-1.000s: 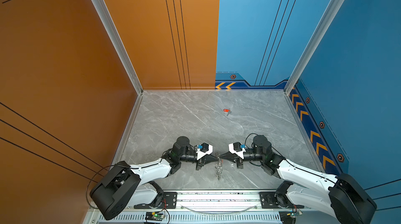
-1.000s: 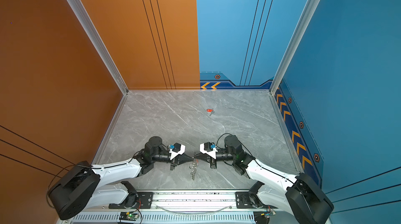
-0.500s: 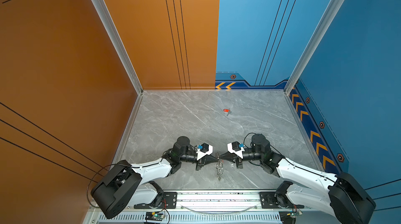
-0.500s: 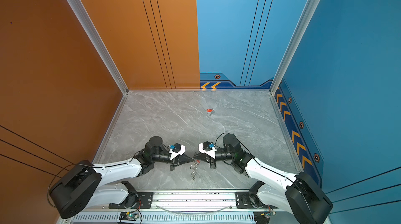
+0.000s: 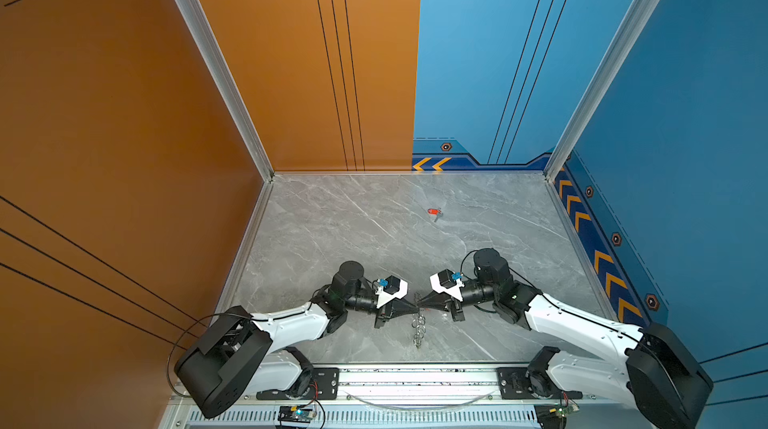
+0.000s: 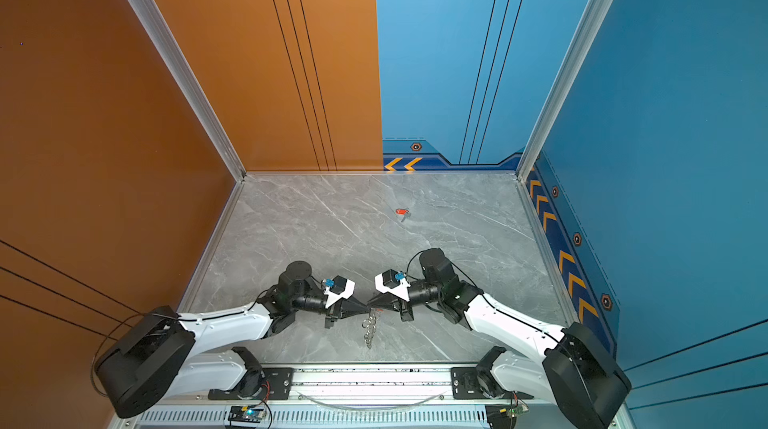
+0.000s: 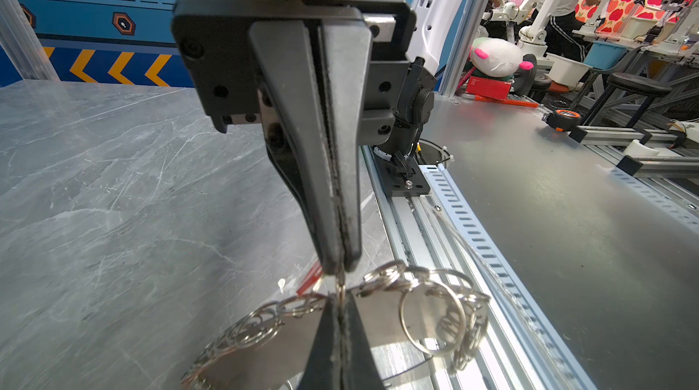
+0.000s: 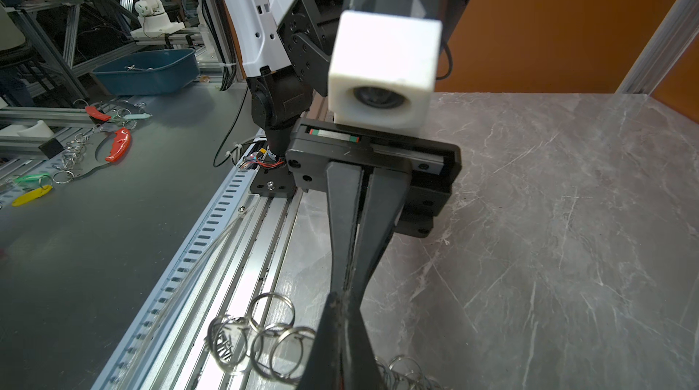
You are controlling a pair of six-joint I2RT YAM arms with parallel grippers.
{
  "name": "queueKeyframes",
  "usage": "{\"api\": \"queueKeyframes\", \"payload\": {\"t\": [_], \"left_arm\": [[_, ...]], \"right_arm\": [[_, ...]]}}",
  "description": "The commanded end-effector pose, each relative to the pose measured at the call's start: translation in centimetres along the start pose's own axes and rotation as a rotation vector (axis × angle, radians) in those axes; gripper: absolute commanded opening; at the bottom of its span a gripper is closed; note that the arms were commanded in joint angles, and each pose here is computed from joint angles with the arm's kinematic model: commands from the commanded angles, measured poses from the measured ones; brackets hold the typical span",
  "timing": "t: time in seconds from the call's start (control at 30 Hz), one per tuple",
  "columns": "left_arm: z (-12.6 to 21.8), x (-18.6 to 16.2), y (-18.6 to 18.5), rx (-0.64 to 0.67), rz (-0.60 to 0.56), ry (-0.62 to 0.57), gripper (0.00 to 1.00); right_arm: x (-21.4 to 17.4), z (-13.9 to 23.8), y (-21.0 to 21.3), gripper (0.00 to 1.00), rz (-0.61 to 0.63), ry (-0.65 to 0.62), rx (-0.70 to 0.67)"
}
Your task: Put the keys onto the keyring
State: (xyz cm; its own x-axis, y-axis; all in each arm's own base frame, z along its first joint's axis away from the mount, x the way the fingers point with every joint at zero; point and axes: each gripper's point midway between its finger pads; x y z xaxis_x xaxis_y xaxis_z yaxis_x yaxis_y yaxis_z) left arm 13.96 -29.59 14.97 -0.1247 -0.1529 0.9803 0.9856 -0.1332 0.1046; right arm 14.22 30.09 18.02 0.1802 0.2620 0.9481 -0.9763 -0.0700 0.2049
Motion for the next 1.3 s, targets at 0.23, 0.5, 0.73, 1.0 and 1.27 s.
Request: {"api": "queueKeyframes", "payload": {"t": [0.23,0.5,0.73,1.0,1.27], "left_arm": [[-0.4,1.8,-0.6,-0.072,-0.058,-0.055,0.00],[-0.4,1.8,-0.5,-0.072,-0.052,-0.054,0.00],[-0.5,1.7,-0.3,-0.065,-0.048,-0.050,0.00],[-0.4,1.3,0.8,0.009,-0.061,-0.025,0.00],[0.3,0.9,2.2,0.132,-0.107,0.010,0.00]], "right_arm": [[0.0,0.3,-1.2,0.10,-0.019,0.017,-0.058],[-0.2,0.3,-1.6,0.16,-0.036,0.019,-0.072],[0.1,0.0,-1.9,0.19,-0.035,0.009,-0.093],[0.4,0.5,-3.3,0.22,-0.075,0.007,-0.202],[2.1,2.7,-3.0,0.21,-0.065,-0.060,-0.257]]}}
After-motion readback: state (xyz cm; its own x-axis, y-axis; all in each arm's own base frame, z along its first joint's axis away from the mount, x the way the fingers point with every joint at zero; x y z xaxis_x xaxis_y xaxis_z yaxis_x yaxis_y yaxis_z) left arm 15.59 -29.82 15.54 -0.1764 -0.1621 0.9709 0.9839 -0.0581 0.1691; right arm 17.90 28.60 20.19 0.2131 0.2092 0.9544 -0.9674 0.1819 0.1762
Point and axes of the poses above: each gripper's point midway between its finger pads, its own z axis back along the fingers, its own y axis along the line the jaws close on, x = y × z, and after that the axes turned 11 degrees about -z, right-handed
